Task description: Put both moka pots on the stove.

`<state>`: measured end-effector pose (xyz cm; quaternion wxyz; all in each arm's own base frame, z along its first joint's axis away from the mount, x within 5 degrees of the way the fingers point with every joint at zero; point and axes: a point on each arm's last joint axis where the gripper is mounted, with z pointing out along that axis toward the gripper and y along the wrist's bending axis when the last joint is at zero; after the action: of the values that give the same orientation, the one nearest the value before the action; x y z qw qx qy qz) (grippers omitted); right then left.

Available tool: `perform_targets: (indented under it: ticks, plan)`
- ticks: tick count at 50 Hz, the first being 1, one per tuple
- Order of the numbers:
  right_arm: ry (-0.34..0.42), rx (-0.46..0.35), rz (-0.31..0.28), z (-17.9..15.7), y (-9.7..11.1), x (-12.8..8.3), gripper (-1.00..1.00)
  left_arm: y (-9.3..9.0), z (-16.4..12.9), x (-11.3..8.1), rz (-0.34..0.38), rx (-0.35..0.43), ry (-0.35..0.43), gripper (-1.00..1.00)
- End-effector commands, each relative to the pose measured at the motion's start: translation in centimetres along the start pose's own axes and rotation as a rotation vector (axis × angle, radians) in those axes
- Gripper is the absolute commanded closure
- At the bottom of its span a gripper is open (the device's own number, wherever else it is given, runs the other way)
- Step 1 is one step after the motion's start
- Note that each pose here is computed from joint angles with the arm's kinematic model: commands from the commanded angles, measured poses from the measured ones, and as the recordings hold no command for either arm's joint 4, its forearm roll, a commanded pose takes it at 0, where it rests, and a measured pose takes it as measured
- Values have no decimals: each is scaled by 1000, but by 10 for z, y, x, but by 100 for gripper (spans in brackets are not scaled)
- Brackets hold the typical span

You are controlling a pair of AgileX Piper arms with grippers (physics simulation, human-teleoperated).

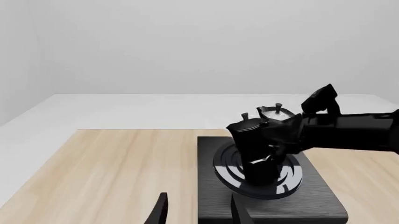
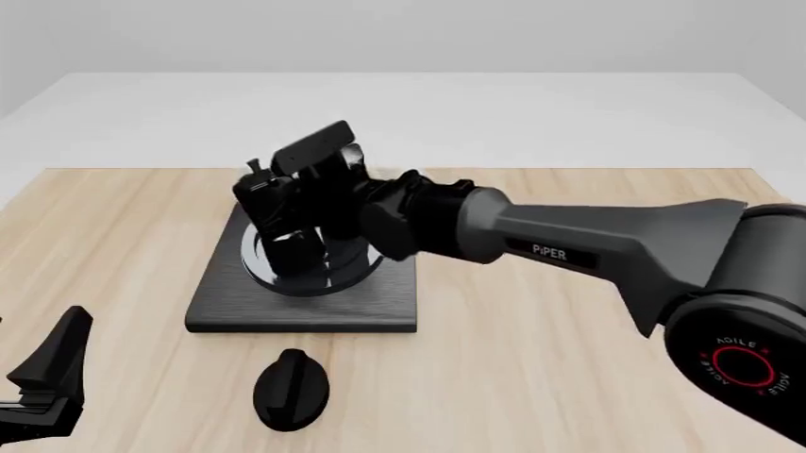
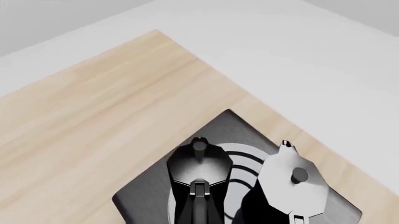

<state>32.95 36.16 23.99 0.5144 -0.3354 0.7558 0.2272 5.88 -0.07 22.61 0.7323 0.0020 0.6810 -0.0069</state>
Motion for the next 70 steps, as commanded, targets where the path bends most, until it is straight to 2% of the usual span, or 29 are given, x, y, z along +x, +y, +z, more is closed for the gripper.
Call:
perform_targets:
  ticks: [1, 14, 43, 61, 70]
  plan:
    - [-22, -5, 64, -18, 3, -3, 100, 0, 0, 0, 0, 0, 0, -100]
    - [-5, 6, 88, -31, -2, 13, 100, 0, 0, 0, 0, 0, 0, -100]
    - [27, -3, 139, -48, 3, 43, 100, 0, 0, 0, 0, 0, 0, -100]
    - [34, 0, 134, -48, 2, 53, 100, 0, 0, 0, 0, 0, 0, -100]
    - [43, -13, 139, -46, 8, 59, 100, 0, 0, 0, 0, 0, 0, -100]
